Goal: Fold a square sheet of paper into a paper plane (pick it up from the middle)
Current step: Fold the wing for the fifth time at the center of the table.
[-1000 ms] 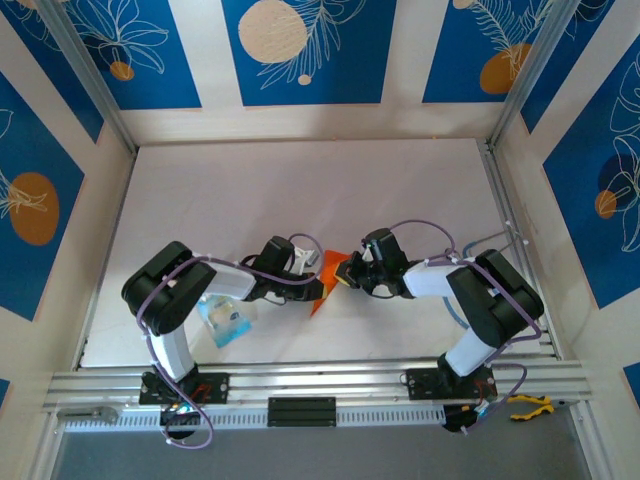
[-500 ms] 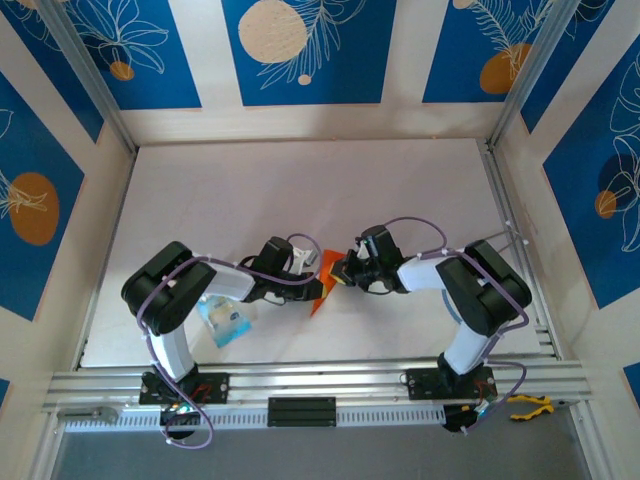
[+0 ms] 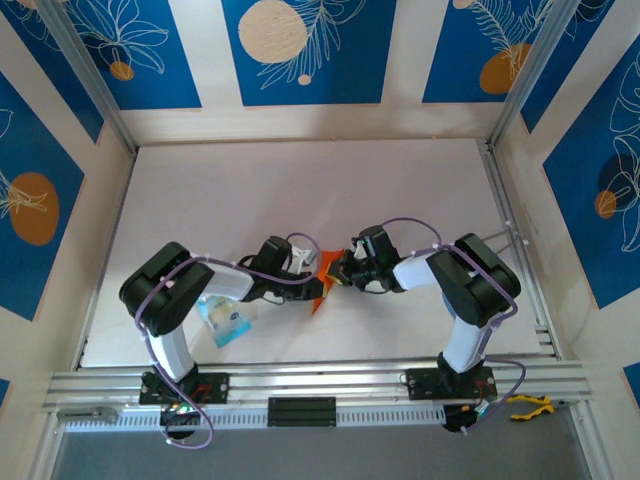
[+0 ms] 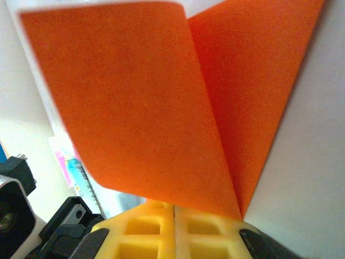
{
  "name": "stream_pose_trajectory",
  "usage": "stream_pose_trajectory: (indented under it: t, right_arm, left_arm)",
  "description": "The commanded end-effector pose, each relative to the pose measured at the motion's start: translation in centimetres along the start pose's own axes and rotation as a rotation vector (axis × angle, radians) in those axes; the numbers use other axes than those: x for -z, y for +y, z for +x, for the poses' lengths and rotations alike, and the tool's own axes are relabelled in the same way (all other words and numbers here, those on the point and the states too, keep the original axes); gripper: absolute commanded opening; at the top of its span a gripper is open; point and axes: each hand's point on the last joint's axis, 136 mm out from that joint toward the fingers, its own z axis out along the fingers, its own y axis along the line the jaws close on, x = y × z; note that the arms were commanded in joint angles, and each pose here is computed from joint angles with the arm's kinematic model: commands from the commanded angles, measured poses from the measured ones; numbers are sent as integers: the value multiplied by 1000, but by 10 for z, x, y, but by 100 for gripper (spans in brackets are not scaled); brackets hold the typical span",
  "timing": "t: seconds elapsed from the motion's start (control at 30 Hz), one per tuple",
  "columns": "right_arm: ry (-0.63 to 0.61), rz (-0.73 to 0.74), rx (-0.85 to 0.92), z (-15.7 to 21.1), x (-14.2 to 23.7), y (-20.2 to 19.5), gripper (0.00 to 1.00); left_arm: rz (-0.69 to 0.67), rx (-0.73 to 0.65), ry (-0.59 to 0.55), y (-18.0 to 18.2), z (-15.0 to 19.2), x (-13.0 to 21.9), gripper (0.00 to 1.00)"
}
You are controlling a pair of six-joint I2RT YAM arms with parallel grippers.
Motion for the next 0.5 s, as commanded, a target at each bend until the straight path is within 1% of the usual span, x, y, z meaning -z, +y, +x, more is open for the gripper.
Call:
stream_pose_trajectory:
  t: [0.0, 0.23, 0.47]
  right_arm:
    - [3, 47, -38, -1, -3, -13, 3]
    - [13, 77, -34, 3, -5, -17, 3]
    - [22, 102, -28, 6, -7, -17, 3]
  left_arm:
    - [-59, 41, 27, 17, 12, 11, 19]
    - [-19, 13, 11, -2, 6, 20, 19]
    - [9, 13, 38, -5, 11, 19, 13]
